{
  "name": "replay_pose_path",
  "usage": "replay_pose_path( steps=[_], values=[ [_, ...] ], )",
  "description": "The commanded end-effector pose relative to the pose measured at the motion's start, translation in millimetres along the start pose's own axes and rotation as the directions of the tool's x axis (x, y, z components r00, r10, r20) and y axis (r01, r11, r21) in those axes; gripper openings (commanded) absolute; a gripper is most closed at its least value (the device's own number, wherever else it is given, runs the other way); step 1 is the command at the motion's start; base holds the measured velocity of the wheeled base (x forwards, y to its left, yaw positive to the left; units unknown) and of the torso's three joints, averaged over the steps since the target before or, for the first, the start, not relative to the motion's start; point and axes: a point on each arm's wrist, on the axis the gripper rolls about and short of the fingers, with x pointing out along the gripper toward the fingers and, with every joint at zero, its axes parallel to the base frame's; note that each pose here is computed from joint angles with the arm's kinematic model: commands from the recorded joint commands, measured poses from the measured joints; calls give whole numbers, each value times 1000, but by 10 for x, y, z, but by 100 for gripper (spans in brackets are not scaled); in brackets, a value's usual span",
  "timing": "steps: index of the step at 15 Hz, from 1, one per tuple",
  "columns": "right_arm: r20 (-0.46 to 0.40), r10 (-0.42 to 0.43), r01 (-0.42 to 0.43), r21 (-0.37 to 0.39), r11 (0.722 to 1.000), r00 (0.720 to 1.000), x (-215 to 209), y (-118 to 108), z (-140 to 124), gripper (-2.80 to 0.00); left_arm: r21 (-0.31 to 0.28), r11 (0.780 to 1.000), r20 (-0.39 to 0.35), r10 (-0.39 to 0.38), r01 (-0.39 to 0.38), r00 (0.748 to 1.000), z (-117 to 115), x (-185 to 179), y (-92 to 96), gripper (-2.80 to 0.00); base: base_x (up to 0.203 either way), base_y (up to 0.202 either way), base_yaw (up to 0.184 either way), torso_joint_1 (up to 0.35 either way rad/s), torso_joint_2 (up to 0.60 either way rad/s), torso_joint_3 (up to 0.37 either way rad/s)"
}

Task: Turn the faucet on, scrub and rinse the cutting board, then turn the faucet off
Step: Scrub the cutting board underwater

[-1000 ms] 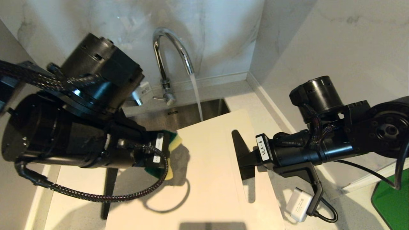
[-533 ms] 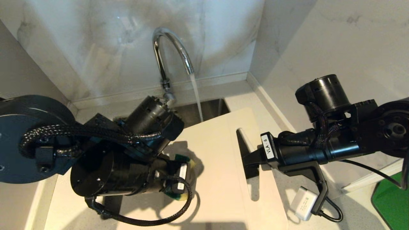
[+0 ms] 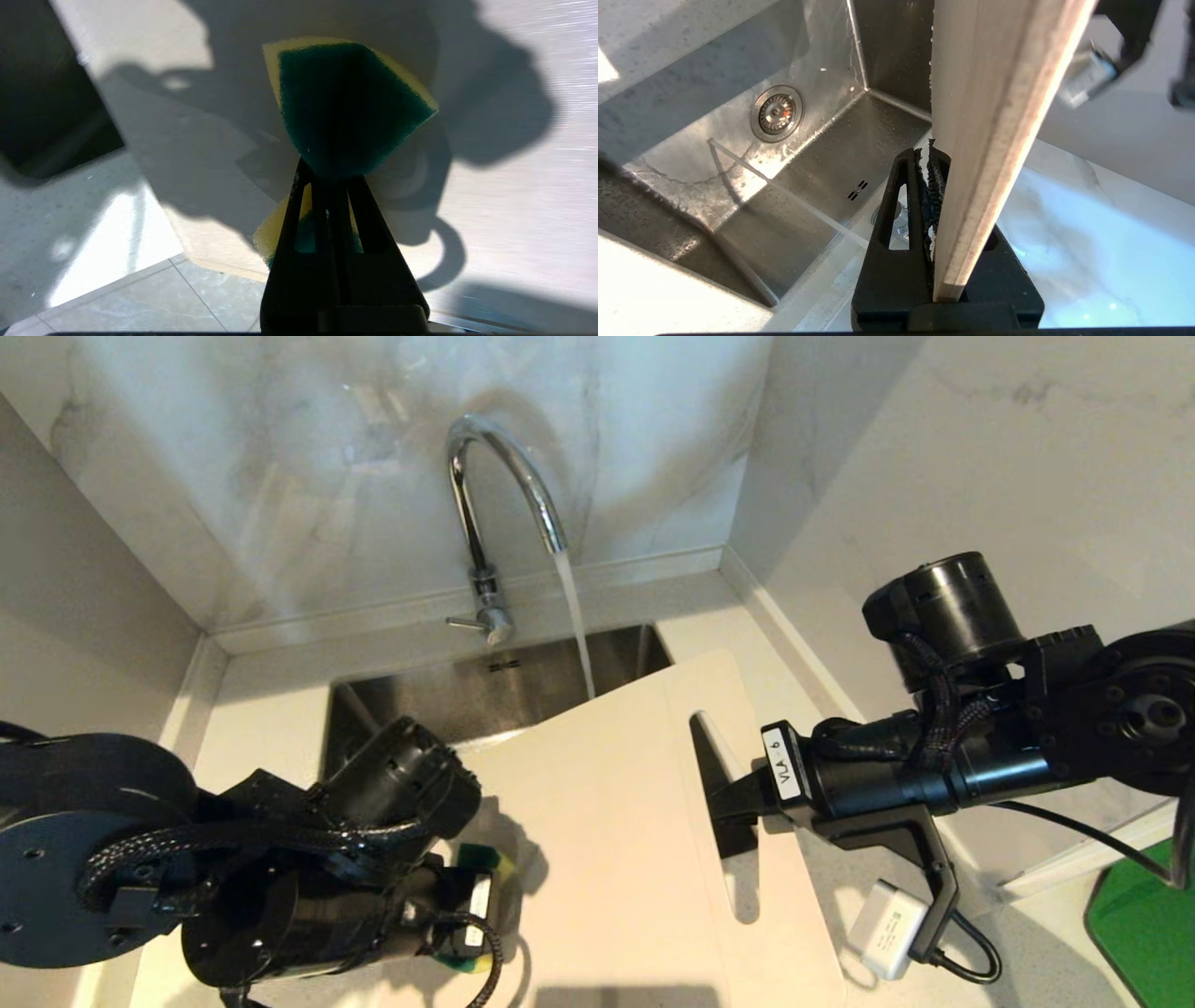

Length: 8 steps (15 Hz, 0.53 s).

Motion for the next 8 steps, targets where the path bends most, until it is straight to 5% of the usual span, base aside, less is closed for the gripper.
replay_pose_path(
  steps=[1,4,8],
  values=[
    [2,-5,5,-16,1000,1000,-3,-4,-1,-280,-53,998,-12,14,-15,1000,-72,-34,304,-280,0,0,0,0,0,0],
    [-8,-10,10,-5,1000,1000,-20,-26,-3,-280,-147,989,-26,17,-21,1000,-91,72,662,-280,0,0,0,0,0,0],
    [-15,-14,14,0,1000,1000,-24,-29,-2,-280,-180,983,-11,47,-48,999,-164,141,974,-280,0,0,0,0,0,0]
  ],
)
